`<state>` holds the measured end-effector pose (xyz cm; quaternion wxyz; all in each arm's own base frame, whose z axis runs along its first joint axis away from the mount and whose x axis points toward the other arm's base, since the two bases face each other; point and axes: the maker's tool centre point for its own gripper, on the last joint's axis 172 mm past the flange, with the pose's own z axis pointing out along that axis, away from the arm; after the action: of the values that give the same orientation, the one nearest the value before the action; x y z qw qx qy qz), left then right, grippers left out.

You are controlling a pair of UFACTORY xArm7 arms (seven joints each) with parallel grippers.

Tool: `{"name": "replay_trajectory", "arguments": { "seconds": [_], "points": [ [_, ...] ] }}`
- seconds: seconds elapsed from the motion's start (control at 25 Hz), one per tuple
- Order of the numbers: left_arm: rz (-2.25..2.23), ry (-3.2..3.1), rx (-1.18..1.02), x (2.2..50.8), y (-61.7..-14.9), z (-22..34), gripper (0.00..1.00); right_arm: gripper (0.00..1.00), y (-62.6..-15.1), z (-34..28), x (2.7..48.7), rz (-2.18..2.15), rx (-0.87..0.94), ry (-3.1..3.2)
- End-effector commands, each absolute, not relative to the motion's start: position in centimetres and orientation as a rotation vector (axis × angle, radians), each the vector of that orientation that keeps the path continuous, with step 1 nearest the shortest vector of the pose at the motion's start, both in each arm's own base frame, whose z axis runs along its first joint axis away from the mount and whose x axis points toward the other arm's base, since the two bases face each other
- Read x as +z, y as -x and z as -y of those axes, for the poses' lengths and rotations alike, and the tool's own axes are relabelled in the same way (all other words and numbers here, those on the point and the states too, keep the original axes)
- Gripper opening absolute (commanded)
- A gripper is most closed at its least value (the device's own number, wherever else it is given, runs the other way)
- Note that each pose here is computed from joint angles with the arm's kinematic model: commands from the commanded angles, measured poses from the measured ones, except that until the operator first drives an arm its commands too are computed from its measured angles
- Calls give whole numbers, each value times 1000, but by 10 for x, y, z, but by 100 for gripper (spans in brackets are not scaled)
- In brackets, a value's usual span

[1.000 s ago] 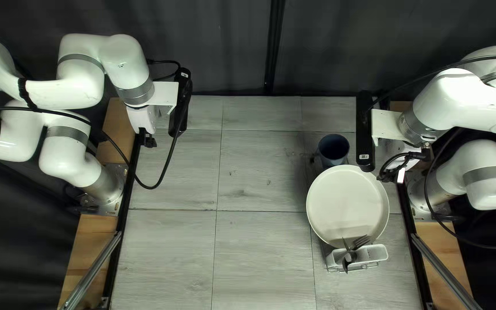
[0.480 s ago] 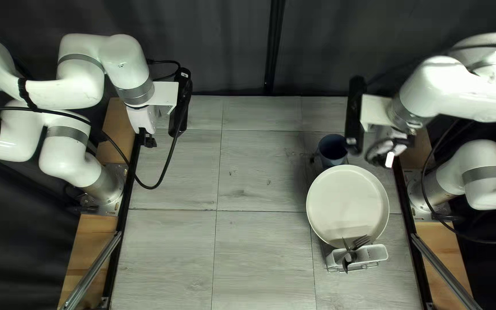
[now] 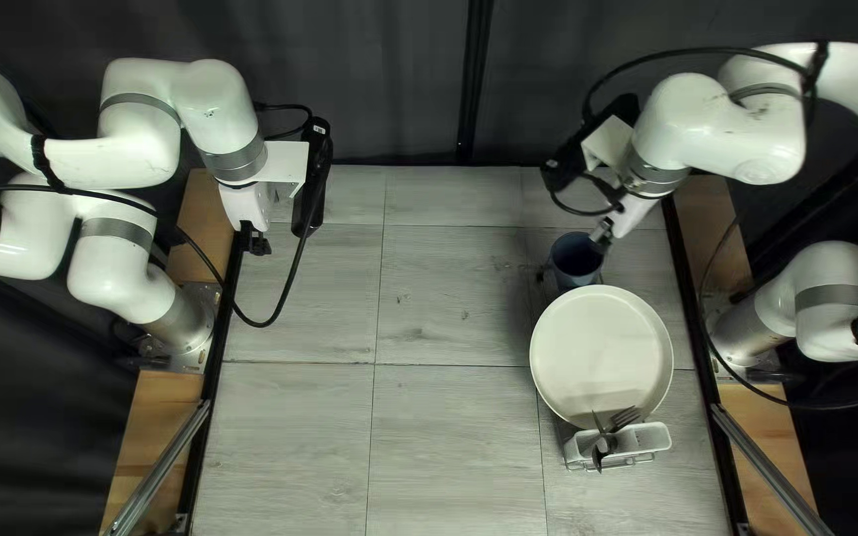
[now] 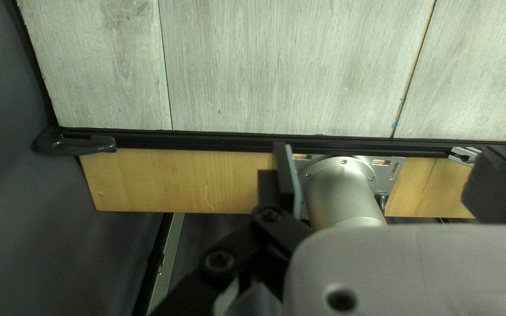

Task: Pick up and place plate onto table. Place down one fork to the left of the plate. Place spoon and knife to the right of the plate. Place cup above the knife and spoon

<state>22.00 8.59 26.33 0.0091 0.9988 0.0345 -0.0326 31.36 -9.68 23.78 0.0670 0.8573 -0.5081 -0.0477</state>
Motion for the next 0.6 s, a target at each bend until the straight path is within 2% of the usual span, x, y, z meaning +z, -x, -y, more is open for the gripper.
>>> {"name": "replay_trajectory", "arguments": {
  "seconds": [0.04,0.44,0.48,0.56,0.6],
  "points": [
    [-108,-3120,-102,263,-220,-86,100,100,-310,100,213,1611,-188,-2482],
    [-108,-3120,-102,263,-220,-86,100,100,-299,107,184,1705,-220,-2354],
    [-108,-3120,-102,263,-220,-86,100,70,-297,109,183,1723,-217,-2334],
    [-108,-3120,-102,263,-220,-86,100,0,-294,110,180,1741,-217,-2305],
    [-108,-3120,-102,263,-220,-86,100,0,-294,109,179,1755,-215,-2286]
  ]
}}
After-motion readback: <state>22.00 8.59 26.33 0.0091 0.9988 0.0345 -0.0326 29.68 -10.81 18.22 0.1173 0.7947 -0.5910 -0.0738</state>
